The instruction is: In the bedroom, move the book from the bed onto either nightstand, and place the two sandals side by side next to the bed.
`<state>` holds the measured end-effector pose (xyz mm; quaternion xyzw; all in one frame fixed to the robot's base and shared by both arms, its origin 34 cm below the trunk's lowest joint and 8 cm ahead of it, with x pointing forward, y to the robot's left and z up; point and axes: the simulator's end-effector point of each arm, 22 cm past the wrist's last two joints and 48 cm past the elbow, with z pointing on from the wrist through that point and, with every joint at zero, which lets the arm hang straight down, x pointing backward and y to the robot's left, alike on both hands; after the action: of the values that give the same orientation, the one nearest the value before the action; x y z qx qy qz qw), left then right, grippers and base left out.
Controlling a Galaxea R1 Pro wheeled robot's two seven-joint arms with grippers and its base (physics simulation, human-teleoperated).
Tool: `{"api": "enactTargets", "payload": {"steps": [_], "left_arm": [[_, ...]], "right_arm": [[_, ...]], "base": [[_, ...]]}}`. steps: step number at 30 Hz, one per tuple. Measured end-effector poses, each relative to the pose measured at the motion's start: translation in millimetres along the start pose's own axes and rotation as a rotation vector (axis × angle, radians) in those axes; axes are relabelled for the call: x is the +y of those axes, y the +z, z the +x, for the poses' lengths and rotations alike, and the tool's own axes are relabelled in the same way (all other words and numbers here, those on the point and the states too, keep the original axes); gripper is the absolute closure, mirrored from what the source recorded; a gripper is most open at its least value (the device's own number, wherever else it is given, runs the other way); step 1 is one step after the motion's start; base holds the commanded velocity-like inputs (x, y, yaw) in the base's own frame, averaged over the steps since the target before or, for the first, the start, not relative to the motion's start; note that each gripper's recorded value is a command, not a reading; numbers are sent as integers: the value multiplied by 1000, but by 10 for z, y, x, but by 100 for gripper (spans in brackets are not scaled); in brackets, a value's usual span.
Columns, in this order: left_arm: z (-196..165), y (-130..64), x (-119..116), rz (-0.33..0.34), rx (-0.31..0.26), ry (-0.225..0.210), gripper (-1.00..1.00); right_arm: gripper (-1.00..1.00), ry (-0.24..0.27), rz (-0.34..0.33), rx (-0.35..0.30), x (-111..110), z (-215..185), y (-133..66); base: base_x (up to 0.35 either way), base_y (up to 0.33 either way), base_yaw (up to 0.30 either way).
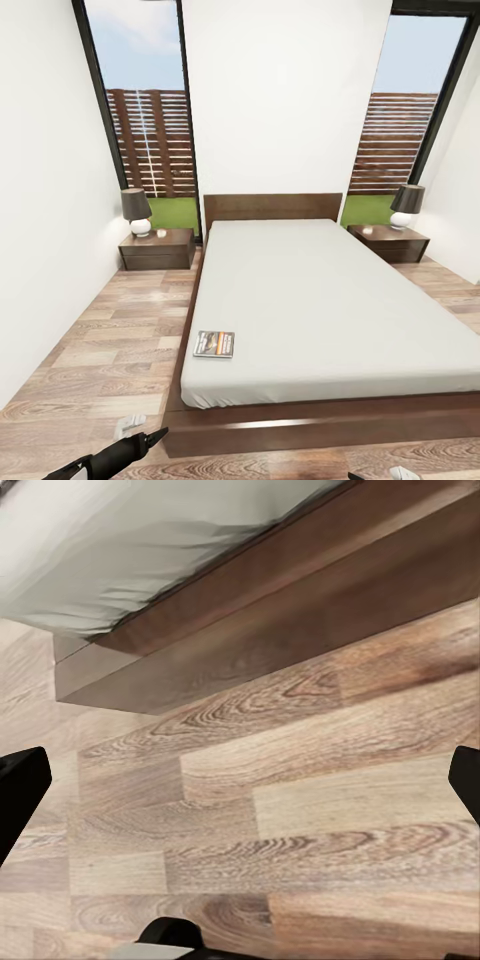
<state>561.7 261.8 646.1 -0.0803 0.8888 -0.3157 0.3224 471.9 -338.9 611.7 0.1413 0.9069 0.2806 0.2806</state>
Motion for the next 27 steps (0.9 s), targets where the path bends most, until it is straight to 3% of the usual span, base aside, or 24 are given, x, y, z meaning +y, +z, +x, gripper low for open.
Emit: {"api": "enactTargets", "payload": {"steps": [27], "left_arm": [[-172,-241,-235,1,1,0,-100]], "right_arm": [[-100,0,0,1,218,-137,-275]], "base": [[0,0,0]]}}
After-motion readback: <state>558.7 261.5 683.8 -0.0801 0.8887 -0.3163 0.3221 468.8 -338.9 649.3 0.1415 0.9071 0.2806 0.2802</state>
